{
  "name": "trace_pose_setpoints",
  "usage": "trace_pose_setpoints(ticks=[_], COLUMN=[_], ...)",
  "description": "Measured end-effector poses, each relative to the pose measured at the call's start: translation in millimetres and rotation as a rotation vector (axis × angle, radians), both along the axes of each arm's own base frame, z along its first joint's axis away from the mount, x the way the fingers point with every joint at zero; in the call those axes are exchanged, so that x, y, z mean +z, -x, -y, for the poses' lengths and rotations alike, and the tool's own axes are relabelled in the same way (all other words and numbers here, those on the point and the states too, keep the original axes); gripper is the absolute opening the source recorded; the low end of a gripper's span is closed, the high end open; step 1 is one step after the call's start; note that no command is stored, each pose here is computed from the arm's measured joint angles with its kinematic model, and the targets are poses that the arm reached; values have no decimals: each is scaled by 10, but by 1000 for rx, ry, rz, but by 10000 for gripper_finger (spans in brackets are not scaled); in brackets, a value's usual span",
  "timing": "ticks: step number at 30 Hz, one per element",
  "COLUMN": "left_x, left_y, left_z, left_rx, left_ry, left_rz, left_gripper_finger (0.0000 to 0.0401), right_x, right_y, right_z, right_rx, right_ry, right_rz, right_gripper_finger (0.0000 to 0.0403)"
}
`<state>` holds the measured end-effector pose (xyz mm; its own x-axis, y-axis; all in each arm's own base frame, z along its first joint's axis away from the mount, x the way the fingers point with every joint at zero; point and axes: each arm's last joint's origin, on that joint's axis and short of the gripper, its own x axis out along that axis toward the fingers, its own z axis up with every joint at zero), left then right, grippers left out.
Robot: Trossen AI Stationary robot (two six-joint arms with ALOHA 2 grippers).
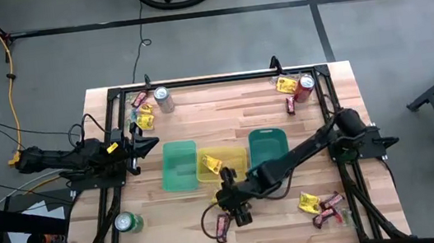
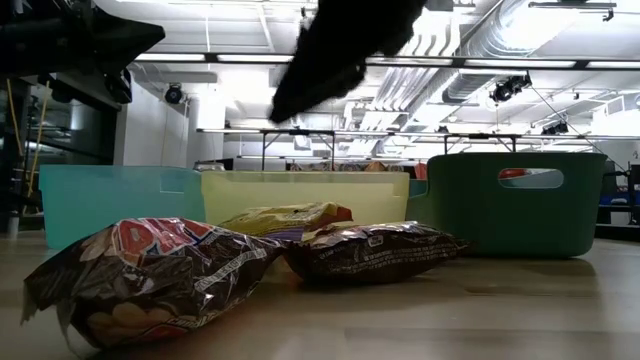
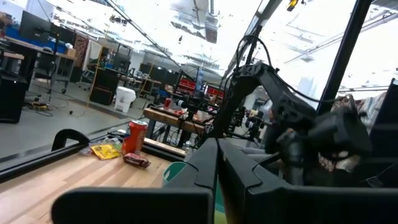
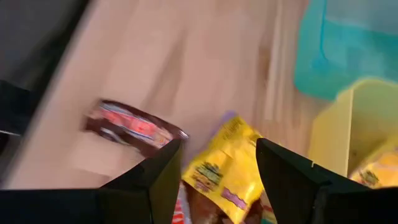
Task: Sort candy
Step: Put the yellow candy into the yellow bin
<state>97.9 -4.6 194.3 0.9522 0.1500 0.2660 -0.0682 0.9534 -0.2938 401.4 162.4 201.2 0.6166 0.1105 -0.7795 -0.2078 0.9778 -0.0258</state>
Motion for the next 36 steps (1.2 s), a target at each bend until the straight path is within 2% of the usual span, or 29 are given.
trace_pose_setpoints(ticks=[5, 10, 17, 20, 23, 25, 28, 33, 36], left_x=[0, -1, 0, 0, 0, 0, 1, 0, -1], left_y=[0, 0, 0, 0, 0, 0, 0, 0, -1], left_z=[0, 0, 0, 0, 0, 0, 0, 0, 0], left_rx=[0, 0, 0, 0, 0, 0, 0, 0, 0], left_ry=[0, 0, 0, 0, 0, 0, 0, 0, 0], left_rz=[0, 0, 0, 0, 0, 0, 0, 0, -1], left_gripper_finger=[1, 1, 1, 1, 1, 1, 1, 1, 1], right_x=[-191, -376, -577, -599, -581, -513, -291, 302, 581], right_y=[-17, -17, 2, 15, 36, 49, 43, 65, 120], right_z=[-29, -86, -147, -149, -142, -141, -143, -58, 80], right_rx=[-74, -97, -101, -99, -107, -92, -42, 67, 69], right_ry=[11, 77, 104, 113, 112, 98, 113, 154, 163], right_rz=[-49, -74, -129, -148, -162, -161, -114, 35, 101], right_gripper_finger=[202, 202, 197, 159, 65, 19, 15, 7, 3])
